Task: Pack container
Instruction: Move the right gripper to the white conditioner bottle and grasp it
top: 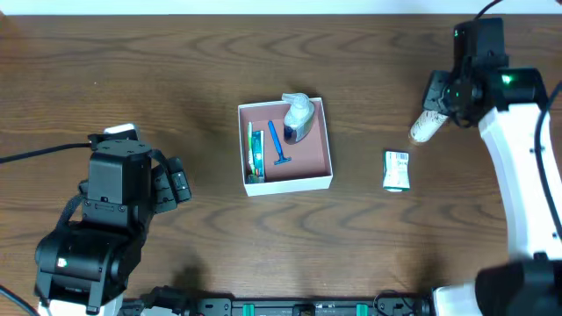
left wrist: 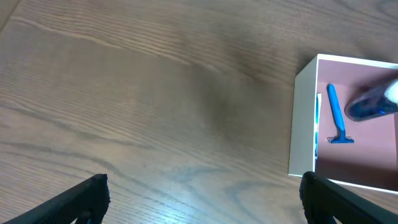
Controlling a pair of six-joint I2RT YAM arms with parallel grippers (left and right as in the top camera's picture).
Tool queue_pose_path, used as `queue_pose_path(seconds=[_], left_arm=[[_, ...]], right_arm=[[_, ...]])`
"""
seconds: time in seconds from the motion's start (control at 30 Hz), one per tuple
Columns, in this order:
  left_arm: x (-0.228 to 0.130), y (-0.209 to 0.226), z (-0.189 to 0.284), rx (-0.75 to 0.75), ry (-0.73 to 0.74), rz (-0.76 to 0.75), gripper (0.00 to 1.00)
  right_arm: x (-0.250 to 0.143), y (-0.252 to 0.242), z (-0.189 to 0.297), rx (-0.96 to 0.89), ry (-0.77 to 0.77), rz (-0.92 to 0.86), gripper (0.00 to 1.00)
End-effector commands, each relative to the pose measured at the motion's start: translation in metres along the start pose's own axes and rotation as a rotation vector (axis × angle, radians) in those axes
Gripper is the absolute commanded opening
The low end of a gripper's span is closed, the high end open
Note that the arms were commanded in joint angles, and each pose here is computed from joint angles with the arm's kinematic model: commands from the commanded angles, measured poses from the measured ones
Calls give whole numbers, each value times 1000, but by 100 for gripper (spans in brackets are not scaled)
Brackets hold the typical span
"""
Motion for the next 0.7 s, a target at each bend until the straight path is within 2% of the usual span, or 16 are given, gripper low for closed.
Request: queue_pose_path(seconds=[0.0, 0.07, 0.17, 0.23, 0.37, 0.47, 0.67], left_arm=[[3, 4, 3, 19, -15, 5, 98], [3, 4, 3, 19, -15, 5, 98], [3, 4, 3, 19, -15, 5, 98], [3, 4, 3, 19, -15, 5, 98], [3, 4, 3, 19, -15, 5, 98], [3, 4, 3, 19, -15, 5, 98], [3, 4, 3, 19, -15, 5, 98]], right_arm=[[-3, -9, -29, -50, 65, -40, 55], [-6, -9, -44, -63, 103, -38, 49], [-12, -7, -62, -80, 148, -30, 23], [-11, -5, -66, -75, 146, -30, 1], [-3, -2, -55, -52, 99, -36, 1], [3, 1, -29, -11, 41, -36, 1], [-1, 26, 64, 200, -130, 30, 1]])
Point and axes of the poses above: each gripper's point midway between its finger pads, its own z axis back along the fingers, its own y axis along the line the jaws close on, x = y × z, the point moved 3 cm from there along z, back along the fingers, and after that the axes turned 4 degrees about -z, right-handed, at the moved point
